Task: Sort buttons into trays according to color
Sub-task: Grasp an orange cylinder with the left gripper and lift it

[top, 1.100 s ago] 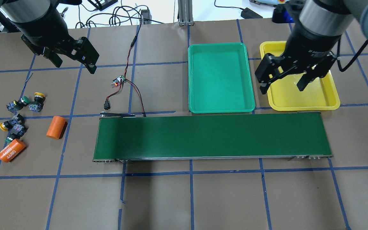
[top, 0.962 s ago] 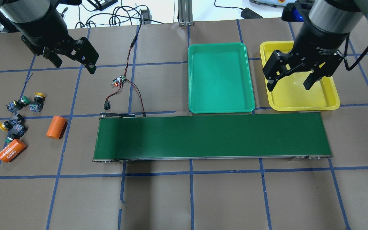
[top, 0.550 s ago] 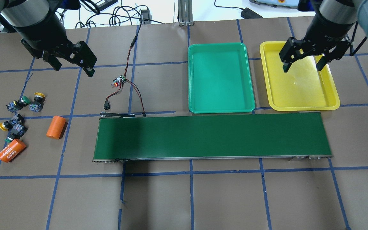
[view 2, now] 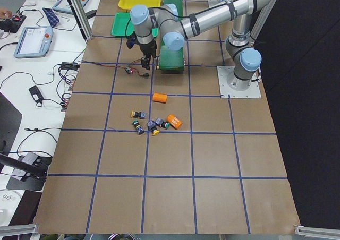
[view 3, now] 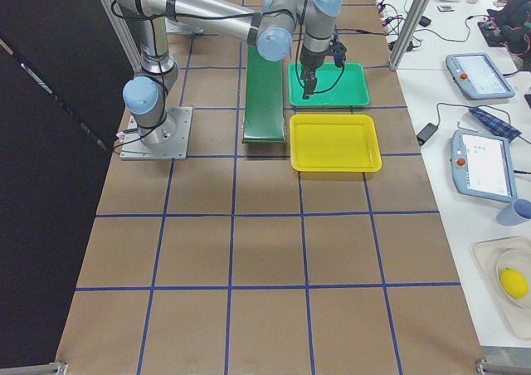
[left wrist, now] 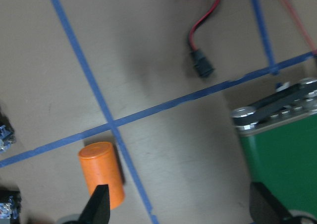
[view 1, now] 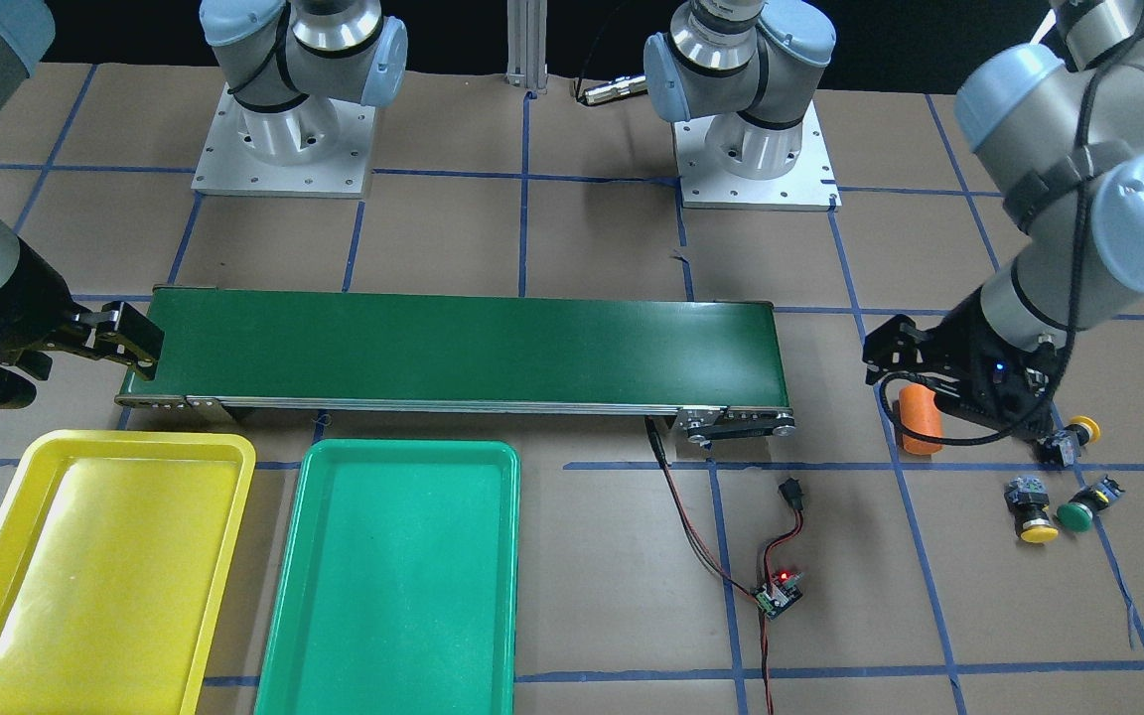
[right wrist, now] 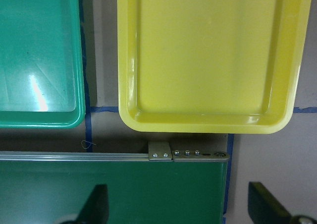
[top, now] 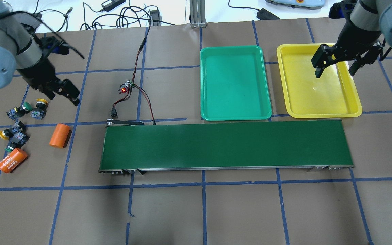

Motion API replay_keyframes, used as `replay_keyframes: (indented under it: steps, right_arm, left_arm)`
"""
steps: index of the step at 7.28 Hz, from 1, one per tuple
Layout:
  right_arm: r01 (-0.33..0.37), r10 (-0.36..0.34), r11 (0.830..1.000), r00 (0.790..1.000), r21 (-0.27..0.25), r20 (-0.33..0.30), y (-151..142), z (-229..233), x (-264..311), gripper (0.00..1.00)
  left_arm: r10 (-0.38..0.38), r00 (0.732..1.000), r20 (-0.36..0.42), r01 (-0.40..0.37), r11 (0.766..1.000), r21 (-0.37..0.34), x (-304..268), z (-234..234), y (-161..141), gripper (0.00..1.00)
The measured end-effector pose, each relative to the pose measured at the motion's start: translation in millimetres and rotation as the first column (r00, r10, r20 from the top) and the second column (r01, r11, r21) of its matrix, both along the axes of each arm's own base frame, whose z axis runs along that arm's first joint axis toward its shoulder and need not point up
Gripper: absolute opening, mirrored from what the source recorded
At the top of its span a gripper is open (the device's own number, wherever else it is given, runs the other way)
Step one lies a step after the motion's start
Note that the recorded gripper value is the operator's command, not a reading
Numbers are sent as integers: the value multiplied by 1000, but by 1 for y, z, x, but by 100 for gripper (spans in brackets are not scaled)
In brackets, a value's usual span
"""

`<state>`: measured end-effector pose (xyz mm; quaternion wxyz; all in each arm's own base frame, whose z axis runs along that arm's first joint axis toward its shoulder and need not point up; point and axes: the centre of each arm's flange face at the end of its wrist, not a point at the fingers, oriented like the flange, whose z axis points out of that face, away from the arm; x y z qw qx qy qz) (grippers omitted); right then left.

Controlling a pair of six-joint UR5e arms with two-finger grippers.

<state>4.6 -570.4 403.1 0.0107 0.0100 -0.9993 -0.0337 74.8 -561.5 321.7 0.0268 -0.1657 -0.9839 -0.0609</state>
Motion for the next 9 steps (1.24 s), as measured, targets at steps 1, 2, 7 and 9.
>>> replay_keyframes:
  steps: [1,2,7,9]
  right_arm:
    - [-3,3,1000,1000,-7,2,2,5,4,100]
    - [-16,16,1000,1000,-21,0,9,20,17,100]
    - [-58,58,986,998,-156,-7,96,104,172,100]
    - [-54,54,986,999,-155,-1,103,103,186,100]
  left_arm:
    - [-6,1000,-21,7,1000,26,37,-25,2,100]
    - [-8,999,-33,9,999,43,56,-46,1,100]
    - [-56,997,-45,60,995,83,78,-130,15,1]
    - [-67,997,-37,69,994,85,73,-143,26,0]
